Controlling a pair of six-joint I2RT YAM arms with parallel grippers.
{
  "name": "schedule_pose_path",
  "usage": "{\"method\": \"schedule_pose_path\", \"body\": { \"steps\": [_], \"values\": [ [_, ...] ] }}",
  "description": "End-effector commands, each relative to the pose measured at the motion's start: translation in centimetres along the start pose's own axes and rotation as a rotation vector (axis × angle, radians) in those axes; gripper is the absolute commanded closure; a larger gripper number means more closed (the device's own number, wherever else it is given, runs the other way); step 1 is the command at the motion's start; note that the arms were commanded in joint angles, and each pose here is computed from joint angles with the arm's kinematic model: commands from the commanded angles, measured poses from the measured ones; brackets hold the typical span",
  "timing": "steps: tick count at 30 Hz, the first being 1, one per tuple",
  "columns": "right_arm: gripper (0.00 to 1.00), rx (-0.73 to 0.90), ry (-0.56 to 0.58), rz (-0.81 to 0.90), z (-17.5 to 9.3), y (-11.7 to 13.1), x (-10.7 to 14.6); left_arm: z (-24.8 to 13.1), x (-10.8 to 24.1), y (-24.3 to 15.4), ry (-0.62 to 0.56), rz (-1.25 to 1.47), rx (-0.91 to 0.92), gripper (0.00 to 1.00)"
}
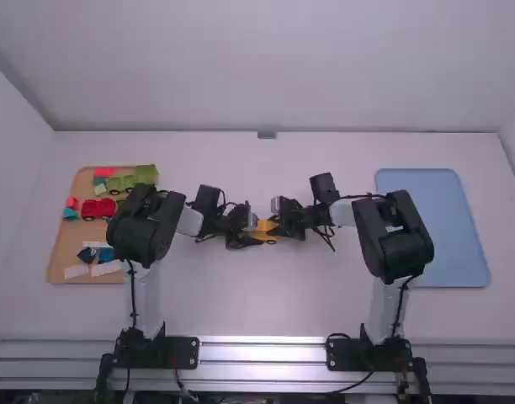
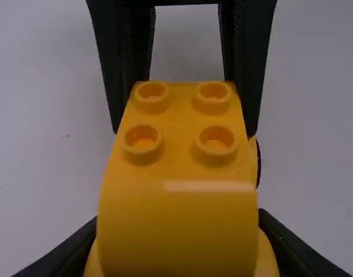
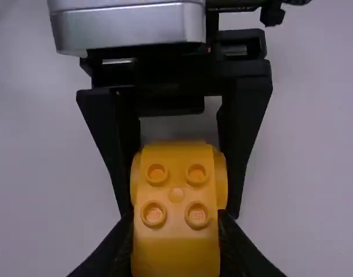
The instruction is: Assemble lego blocks to make yellow taxi
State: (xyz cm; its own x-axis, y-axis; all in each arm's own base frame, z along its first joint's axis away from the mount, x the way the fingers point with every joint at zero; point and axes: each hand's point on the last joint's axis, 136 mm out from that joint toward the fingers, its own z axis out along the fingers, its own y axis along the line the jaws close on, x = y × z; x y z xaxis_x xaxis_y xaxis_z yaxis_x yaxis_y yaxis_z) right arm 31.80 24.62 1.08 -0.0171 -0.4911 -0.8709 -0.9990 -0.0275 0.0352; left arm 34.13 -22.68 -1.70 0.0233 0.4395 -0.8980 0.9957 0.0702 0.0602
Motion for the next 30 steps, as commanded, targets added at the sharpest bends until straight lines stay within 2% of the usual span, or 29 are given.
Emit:
{"method": "schedule_pose_path", "body": {
  "steps": [1,11,22,30],
  "values": [
    [0.94,0.013,0.095,0.075,0.6,0.4,2.1,0.6,1.1,-1.2,0.034,-0.049,0.023,0.58],
    [0.94,-0.018,0.172,0.156,0.0,1.8,4.0,0.6,1.4,-0.7,0.056,-0.056,0.000,0.60],
    [0.99,-0.033,0.331,0.108,1.8,3.2,5.3,0.6,1.5,-0.3,0.063,-0.067,-0.016,0.62],
    [1.00,-0.010,0.388,0.159,1.4,3.2,6.4,0.6,1.5,-0.2,0.062,-0.064,-0.019,0.64]
  ]
}}
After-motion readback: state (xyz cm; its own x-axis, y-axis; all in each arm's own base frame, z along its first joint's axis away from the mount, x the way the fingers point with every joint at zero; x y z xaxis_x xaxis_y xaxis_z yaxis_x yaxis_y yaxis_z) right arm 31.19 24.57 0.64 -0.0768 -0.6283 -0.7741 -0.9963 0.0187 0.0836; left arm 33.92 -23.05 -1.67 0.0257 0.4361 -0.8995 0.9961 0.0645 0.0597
